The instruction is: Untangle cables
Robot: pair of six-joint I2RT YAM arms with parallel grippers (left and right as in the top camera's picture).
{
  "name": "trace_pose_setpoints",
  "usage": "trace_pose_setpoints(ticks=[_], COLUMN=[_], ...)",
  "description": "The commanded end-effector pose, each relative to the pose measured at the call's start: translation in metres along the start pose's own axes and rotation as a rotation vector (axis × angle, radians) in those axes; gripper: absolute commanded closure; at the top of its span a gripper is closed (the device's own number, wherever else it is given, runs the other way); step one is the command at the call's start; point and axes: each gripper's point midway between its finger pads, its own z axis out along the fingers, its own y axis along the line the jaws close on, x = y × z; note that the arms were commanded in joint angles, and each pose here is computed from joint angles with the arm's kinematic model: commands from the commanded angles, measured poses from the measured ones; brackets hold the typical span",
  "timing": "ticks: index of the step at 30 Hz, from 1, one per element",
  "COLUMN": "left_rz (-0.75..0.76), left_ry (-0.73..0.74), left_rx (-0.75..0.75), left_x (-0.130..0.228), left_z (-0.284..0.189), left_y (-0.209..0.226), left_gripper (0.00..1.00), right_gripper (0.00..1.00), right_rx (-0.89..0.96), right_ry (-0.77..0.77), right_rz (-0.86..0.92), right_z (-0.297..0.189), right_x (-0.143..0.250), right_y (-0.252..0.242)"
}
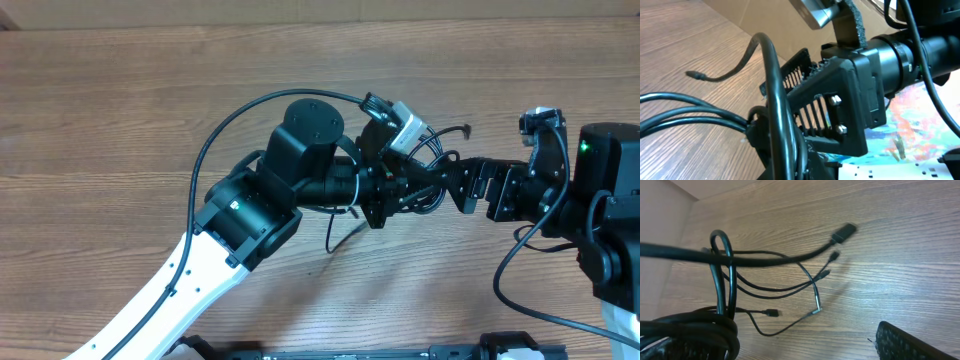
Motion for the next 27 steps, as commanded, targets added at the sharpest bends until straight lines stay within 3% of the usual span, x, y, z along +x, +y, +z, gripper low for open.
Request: trace_pose_setpoints(ticks=[1, 6, 11, 17, 27], left_rz=[0.071, 0.077, 0.146, 0.157, 0.175], left_ry=[0.019, 0.043, 0.103, 0.104, 0.051], left_rx=[0.195, 0.238, 0.417, 0.517, 0.469], left_x=[0.000, 0.008, 0.021, 0.014, 0.001], left_z=[-0.006, -0.001, -0.012, -0.046, -0.065], left_y=[-0.056, -0.072, -0.099, -0.101, -0.092], left_gripper=[0.96, 0.96, 0.96, 0.96, 0.96], right_gripper=[0.00, 0.00, 0.00, 0.00, 0.00], right_rx=[0.114, 0.072, 0.240, 0.429, 0.433], right_ry=[-0.013, -0.035, -0.072, -0.075, -0.073], right_rz=[0.034, 0.021, 0.029, 0.042, 0.051], right_z=[0.004, 0.005, 0.001, -0.010, -0.010], right_x=[-0.006, -0.012, -0.019, -0.015, -0.014], right_y=[-0.022, -0.014, -0.043, -0.075, -0.075])
